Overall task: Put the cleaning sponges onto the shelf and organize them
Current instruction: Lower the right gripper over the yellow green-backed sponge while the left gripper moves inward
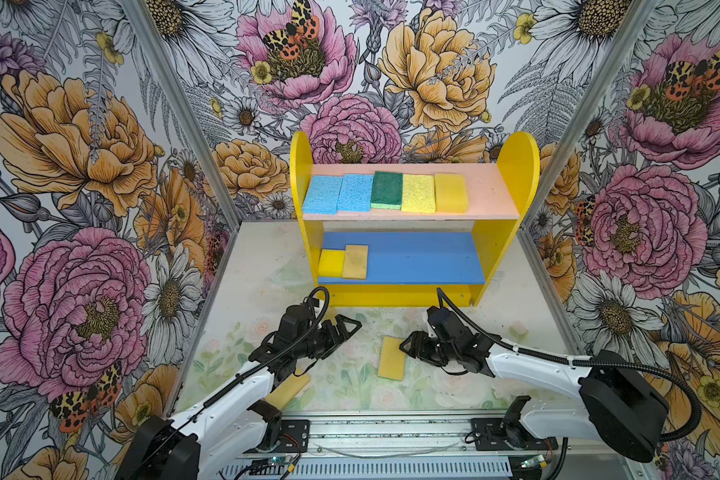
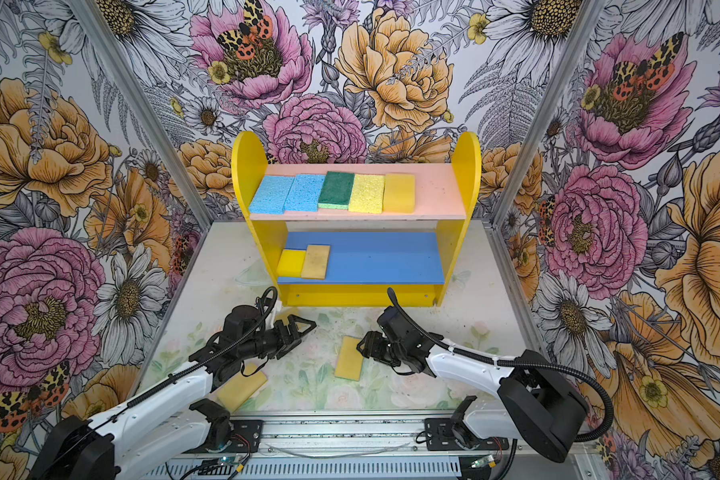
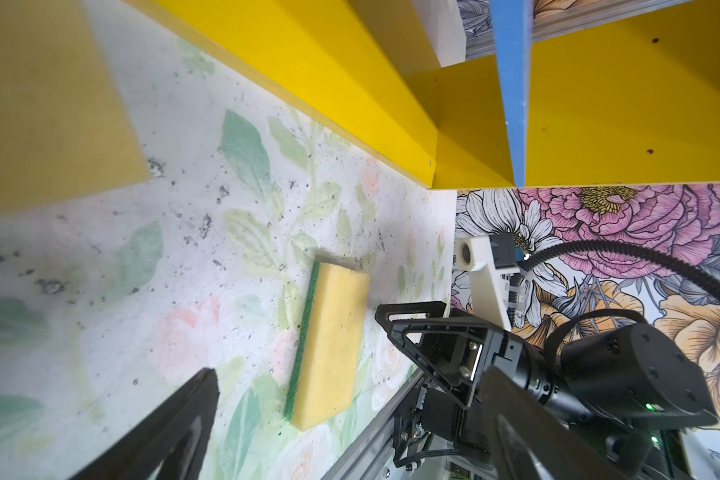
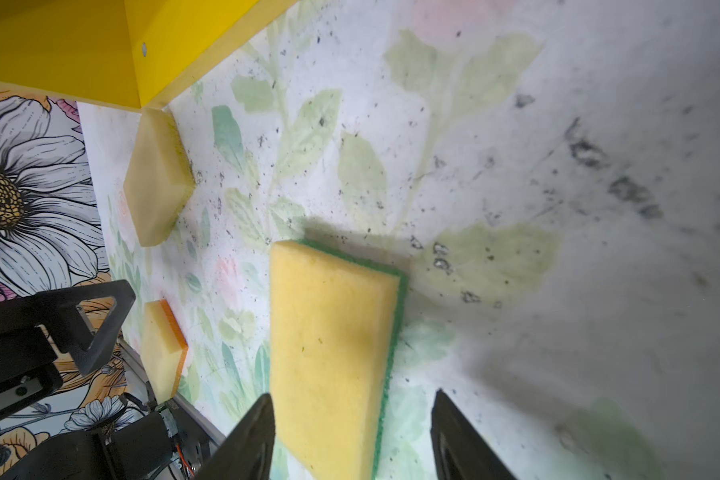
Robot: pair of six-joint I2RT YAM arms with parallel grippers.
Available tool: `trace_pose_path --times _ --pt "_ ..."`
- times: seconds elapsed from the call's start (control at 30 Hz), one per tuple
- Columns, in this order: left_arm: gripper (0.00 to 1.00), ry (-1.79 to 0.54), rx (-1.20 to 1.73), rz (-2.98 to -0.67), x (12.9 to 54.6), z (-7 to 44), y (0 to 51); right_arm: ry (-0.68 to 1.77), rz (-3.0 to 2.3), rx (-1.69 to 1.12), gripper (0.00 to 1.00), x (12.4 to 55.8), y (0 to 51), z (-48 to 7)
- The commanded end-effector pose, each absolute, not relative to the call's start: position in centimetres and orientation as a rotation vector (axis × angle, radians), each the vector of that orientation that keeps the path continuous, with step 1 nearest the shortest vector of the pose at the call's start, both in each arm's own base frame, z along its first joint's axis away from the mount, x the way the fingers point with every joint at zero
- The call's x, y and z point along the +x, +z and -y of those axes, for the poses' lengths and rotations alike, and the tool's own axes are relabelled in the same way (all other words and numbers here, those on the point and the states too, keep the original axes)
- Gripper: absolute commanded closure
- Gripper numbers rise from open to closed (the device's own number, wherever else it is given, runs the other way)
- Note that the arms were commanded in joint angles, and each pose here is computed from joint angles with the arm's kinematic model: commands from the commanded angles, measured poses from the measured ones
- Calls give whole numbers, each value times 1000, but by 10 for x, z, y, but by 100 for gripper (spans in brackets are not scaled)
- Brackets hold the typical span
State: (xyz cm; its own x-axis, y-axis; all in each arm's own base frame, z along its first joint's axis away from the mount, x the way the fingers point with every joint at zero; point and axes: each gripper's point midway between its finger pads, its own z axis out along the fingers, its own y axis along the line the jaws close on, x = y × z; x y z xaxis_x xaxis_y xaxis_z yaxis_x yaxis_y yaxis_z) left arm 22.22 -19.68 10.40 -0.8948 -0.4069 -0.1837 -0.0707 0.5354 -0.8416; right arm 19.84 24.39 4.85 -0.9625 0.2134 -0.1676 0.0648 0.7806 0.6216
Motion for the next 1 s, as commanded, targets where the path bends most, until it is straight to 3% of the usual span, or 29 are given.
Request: trace_pose_path --times 0.0,0.17,0.77,0.97 --pt "1 -1384 -338 -2414 217 202 107 930 -2744 194 38 204 51 -247" --pt "1 -1469 -368 -2349 225 204 118 923 -2792 152 38 210 48 -256" --pt "1 -1452 -404 -2389 225 201 105 862 -2854 84 45 184 32 -269" --pt "1 -1467 -400 -2381 223 202 108 826 -2861 85 59 189 24 -272"
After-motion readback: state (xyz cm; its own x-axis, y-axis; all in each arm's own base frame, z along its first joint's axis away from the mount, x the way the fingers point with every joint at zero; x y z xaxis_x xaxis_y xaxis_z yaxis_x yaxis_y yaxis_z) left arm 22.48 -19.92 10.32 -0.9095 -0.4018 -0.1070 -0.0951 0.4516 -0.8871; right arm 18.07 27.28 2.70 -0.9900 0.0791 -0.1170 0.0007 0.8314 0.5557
